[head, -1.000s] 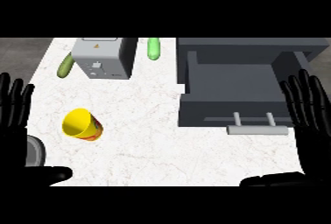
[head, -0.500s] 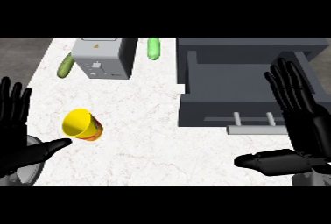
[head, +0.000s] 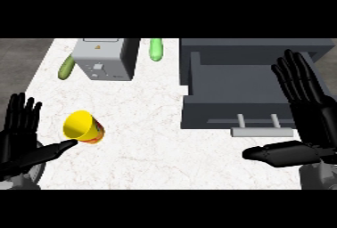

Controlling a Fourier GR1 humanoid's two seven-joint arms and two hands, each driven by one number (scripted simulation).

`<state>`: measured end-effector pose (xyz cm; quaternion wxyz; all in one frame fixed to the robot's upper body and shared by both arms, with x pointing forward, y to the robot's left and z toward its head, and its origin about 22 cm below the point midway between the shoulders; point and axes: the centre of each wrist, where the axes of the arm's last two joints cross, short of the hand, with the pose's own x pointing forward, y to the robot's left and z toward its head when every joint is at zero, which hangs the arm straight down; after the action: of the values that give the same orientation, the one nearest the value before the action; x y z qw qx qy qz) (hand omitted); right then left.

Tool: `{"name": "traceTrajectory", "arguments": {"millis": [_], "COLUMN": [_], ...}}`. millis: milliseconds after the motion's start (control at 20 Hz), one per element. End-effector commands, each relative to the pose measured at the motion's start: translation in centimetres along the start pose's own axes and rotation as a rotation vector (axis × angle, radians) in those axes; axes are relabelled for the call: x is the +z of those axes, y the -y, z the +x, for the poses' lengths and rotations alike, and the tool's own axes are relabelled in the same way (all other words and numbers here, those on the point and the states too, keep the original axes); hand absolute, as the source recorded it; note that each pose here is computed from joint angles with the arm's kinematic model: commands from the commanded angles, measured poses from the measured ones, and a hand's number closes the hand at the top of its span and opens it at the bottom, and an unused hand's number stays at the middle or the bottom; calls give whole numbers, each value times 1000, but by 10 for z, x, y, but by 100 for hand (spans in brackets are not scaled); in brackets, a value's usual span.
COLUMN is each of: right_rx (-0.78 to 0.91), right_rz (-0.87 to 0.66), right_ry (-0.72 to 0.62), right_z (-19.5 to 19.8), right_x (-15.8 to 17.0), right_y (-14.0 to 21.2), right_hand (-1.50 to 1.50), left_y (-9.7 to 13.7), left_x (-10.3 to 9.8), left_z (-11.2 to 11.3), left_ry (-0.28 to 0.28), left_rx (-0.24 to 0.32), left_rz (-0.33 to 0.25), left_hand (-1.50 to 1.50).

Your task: Pick up the cup, place it into the drawer and close the drawer

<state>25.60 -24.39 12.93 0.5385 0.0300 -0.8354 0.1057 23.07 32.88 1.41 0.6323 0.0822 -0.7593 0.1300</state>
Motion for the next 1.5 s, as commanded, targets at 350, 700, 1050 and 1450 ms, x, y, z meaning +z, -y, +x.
{"name": "traceTrajectory", "arguments": {"millis": [350, 700, 1050, 1450], "right_rx": [0, 1, 10, -2], "right_rz": [-4, -2, -2, -13], "right_ry": [14, 15, 12, 3], "right_z": [4, 8, 11, 19], "right_x": [-10, -16, -23, -18], "right_y": [3, 0, 4, 9], "right_hand": [-150, -150, -150, -150], "left_y": [-33, -44, -45, -50], "left_x": [10, 13, 41, 14], "left_z": [-88, -126, -160, -156], "left_ry": [-92, -141, -91, -40], "left_rx": [-29, -67, -75, -30], "left_rz": [63, 81, 86, 89], "left_hand": [-150, -150, -150, -150]}}
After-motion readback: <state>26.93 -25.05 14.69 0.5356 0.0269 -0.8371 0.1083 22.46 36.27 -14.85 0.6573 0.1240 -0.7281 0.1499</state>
